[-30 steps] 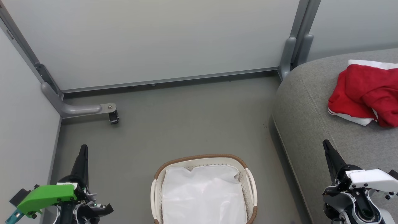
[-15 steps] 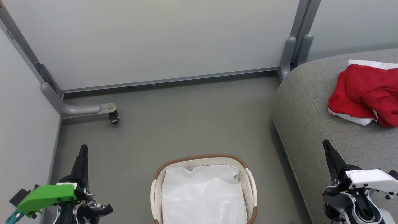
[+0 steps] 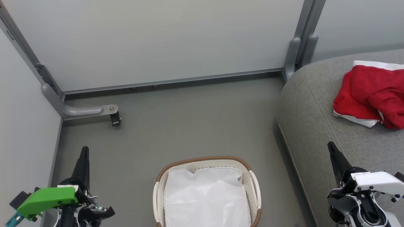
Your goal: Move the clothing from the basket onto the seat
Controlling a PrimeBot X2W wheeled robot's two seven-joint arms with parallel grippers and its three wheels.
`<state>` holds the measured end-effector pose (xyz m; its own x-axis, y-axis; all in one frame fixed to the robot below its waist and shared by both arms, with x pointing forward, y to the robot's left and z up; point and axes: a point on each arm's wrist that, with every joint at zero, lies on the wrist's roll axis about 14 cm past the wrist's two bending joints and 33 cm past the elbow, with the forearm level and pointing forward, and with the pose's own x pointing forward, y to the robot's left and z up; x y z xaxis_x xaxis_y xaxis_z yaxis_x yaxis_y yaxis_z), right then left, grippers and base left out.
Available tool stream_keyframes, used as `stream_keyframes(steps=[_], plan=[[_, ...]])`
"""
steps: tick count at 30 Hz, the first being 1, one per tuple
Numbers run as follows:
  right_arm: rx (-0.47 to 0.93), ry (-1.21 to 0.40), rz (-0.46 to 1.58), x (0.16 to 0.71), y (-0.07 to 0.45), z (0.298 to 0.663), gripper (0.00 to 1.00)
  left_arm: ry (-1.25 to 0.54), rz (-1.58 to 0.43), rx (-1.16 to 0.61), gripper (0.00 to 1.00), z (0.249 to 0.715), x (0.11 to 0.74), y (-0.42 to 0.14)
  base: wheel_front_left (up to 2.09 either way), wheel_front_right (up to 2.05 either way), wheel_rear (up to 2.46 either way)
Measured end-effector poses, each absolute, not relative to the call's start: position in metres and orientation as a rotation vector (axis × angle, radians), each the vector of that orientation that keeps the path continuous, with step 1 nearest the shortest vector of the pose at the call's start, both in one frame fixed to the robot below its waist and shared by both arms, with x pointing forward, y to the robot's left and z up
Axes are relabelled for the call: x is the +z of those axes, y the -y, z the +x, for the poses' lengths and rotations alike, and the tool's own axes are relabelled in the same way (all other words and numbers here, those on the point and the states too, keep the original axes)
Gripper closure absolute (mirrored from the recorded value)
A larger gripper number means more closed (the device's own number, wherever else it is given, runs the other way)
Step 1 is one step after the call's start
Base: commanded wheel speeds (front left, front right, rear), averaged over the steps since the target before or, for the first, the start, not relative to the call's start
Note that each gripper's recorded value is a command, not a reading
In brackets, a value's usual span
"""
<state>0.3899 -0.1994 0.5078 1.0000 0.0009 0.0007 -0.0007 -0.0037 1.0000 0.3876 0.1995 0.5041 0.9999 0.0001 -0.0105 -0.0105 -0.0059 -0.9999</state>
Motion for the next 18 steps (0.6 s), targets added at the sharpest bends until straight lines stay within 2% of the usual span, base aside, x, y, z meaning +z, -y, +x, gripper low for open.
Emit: stream_keyframes(steps=[18], plan=[[0.001,0.0,1.575,0.5078,0.1994,0.3899,1.0,-0.008,-1.577,0.009,1.0,0.3876,0.5042,-0.1997,0.0,0.0,0.0]])
